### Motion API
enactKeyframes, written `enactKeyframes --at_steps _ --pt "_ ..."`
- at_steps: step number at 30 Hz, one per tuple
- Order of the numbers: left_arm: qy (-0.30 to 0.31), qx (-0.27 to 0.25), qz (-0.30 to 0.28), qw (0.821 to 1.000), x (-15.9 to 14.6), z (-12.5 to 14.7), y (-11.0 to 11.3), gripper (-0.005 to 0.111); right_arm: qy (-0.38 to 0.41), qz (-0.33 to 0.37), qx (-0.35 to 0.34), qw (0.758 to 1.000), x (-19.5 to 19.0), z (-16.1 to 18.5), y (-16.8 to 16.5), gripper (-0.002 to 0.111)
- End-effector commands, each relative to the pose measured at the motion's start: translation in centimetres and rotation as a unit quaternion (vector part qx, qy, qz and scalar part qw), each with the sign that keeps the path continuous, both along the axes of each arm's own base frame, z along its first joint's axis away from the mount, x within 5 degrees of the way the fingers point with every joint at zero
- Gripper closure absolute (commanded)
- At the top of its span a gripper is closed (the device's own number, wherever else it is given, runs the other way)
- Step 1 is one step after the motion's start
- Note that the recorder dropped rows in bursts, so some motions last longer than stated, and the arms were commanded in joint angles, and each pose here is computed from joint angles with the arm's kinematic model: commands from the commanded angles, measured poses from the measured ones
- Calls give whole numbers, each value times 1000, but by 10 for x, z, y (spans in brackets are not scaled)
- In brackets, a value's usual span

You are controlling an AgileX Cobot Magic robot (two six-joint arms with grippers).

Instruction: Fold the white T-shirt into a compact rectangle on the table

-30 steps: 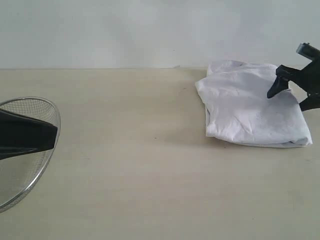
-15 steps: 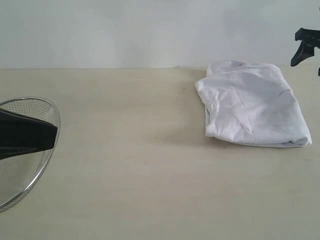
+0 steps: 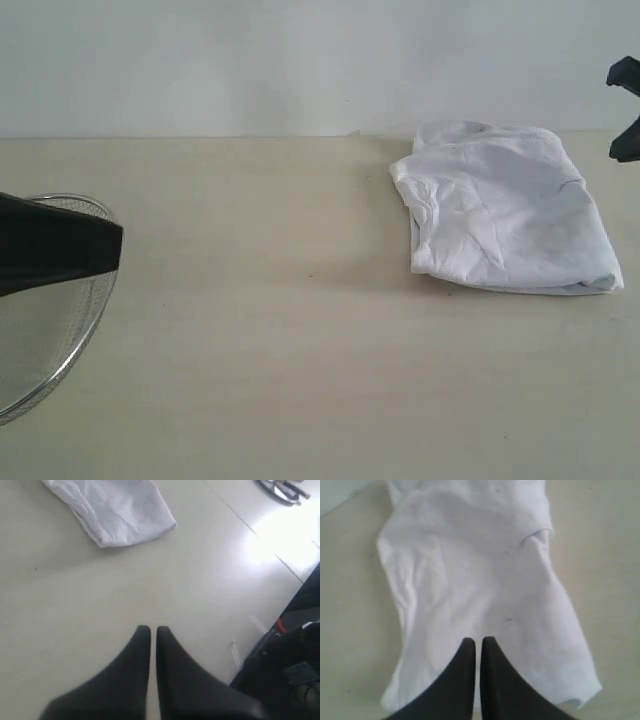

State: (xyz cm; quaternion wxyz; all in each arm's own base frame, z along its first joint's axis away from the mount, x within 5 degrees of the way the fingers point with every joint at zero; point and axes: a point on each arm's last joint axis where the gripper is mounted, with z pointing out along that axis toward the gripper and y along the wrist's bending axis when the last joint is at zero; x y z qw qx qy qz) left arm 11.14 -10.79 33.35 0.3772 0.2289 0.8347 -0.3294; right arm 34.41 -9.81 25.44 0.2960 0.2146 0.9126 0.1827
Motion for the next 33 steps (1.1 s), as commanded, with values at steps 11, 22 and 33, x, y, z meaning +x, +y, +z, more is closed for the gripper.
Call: enactKeyframes --at_steps 11,22,33 --pt "-4 -140 1 990 0 1 -10 102 -236 50 -111 964 -153 9 119 108" --pt "29 -141 -39 989 -9 -1 -13 102 -232 173 -60 955 -195 -1 149 108" --pt "33 -139 -45 989 -10 -1 -14 102 -219 193 -48 955 -197 -3 153 108"
